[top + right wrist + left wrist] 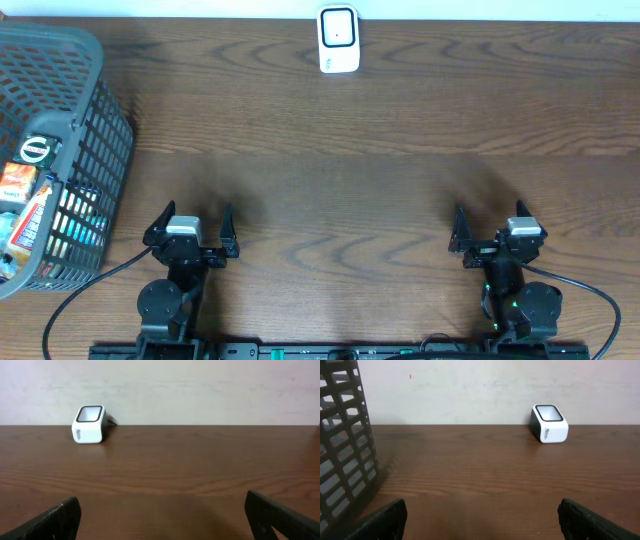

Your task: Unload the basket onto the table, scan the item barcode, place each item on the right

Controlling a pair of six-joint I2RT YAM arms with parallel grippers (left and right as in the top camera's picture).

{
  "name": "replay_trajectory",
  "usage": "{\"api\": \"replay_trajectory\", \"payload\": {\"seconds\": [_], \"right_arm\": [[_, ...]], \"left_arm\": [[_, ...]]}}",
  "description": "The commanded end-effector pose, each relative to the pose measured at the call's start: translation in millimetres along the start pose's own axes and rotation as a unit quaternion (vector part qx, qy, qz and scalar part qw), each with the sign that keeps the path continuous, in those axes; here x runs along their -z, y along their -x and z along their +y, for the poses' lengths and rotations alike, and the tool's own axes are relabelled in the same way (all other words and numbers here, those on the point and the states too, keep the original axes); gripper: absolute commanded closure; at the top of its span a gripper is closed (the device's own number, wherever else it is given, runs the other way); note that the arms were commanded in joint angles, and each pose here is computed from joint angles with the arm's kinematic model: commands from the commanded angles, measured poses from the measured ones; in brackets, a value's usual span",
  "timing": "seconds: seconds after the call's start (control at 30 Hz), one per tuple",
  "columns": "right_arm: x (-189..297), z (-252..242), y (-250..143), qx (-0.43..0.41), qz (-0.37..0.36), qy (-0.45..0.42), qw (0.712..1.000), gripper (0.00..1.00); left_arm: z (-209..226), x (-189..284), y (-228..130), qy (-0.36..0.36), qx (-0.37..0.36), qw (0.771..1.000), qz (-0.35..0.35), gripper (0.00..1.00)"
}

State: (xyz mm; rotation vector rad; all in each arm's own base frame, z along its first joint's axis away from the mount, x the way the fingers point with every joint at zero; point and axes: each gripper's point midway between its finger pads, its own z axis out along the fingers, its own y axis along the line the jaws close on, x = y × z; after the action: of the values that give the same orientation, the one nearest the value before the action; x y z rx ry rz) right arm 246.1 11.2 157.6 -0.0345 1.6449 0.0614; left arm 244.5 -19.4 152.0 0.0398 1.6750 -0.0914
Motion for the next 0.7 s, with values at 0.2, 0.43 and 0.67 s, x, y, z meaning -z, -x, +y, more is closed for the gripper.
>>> {"api": "replay_trajectory", "payload": {"seconds": [0.2,0.43,0.67], "right_arm": [[0.2,-1.4,-0.6,-0.007,0.0,-0.003,1.0,0.01],[0.2,-1.4,-0.6,-0.007,0.0,-0.003,1.0,0.01],[0.2,-1.4,-0.6,-0.007,0.0,-0.003,1.0,0.01]], "left_arm": [[-0.8,-0.3,-14.7,-0.002,-0.008,1.0,0.024,0.05],[-50.8,7.1,-5.8,-0.149,0.037,0.988,0.013,0.05],[-58.7,9.7,-8.5,-0.172,0.038,0.984,0.02,0.05]]}}
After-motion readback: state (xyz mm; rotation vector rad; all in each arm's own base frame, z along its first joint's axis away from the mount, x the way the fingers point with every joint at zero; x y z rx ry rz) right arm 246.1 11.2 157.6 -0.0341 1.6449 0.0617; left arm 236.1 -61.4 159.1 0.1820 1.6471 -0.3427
